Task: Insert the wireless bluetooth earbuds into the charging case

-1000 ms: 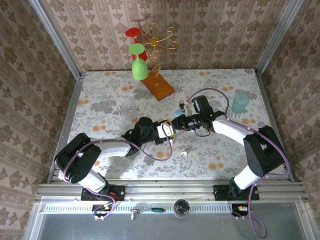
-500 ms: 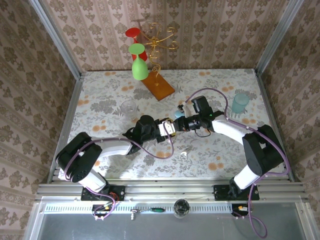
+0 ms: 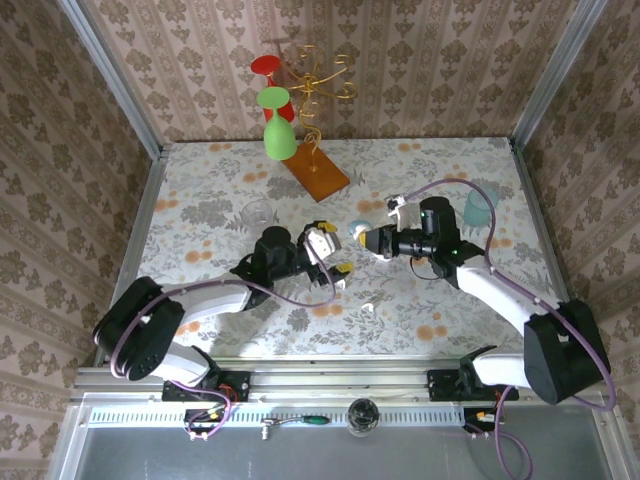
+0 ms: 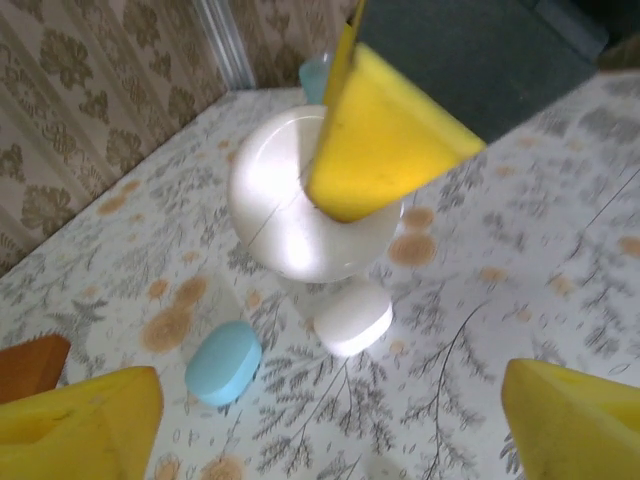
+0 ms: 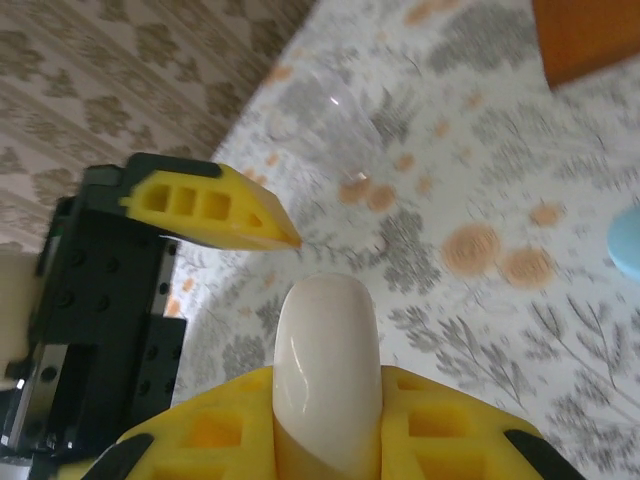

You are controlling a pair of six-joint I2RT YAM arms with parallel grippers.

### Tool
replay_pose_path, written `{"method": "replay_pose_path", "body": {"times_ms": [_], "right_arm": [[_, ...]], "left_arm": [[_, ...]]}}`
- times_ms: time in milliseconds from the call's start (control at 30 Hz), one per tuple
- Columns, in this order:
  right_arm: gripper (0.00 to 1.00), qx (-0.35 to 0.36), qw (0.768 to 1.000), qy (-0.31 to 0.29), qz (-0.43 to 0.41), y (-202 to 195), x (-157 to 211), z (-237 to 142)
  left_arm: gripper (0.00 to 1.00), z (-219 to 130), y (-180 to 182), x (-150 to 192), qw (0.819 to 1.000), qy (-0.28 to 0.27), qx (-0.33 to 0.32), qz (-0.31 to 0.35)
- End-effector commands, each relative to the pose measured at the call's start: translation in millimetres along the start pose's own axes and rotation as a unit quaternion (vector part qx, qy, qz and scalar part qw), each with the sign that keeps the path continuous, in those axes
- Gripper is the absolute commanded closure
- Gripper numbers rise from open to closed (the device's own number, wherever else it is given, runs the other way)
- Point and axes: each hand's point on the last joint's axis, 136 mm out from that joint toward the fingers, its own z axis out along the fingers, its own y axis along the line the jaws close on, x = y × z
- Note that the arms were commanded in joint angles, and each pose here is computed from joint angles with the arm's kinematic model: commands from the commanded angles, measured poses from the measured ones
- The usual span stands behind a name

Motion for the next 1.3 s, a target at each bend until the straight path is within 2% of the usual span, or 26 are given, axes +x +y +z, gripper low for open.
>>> {"method": "replay_pose_path", "body": {"times_ms": [0,67,233,433,633,800,900,967,1067,1167,1267], "right_arm": [[0.91,-0.081,0.992,-0.044,-0.09,38.5,-18.7,-12.5],[0.9,-0.118,0.986,-0.043,-0.111,55.3,-18.5,-19.0],[0.9,-0.19,0.969,-0.027,-0.153,87.3,-9.4,-31.5],[0.91,-0.223,0.957,0.001,-0.184,107.5,3.3,-31.8],[0.91,-0.23,0.955,0.007,-0.186,110.5,6.2,-27.9],[0.89,-0.234,0.953,0.012,-0.191,113.0,6.9,-26.6],[0.81,-0.23,0.954,0.016,-0.192,114.1,7.4,-26.4],[0.74,-0.222,0.955,0.013,-0.195,113.6,5.7,-27.0],[0.67,-0.21,0.959,0.004,-0.192,113.3,0.2,-27.9],[0.54,-0.193,0.963,-0.005,-0.189,110.8,-5.9,-27.4],[0.49,-0.17,0.967,-0.018,-0.19,105.6,-11.3,-26.3]], "left_arm": [[0.18,-12.5,-18.0,-34.4,0.991,-0.059,0.087,-0.087],[0.22,-19.3,-31.6,-46.7,0.981,-0.079,0.142,-0.108],[0.34,-28.2,-38.5,-69.2,0.968,-0.119,0.178,-0.128],[0.43,-32.0,-42.7,-85.8,0.96,-0.134,0.202,-0.141],[0.53,-35.5,-50.7,-92.3,0.956,-0.137,0.218,-0.137],[0.78,-33.6,-50.2,-89.4,0.958,-0.134,0.215,-0.136],[0.93,-33.4,-49.8,-88.2,0.959,-0.134,0.213,-0.132],[0.97,-33.2,-47.9,-86.8,0.96,-0.133,0.209,-0.129],[0.98,-33.0,-45.8,-83.3,0.961,-0.127,0.207,-0.131],[0.96,-33.5,-45.3,-78.7,0.962,-0.119,0.208,-0.135],[0.96,-34.8,-47.0,-74.7,0.962,-0.112,0.208,-0.134]]}}
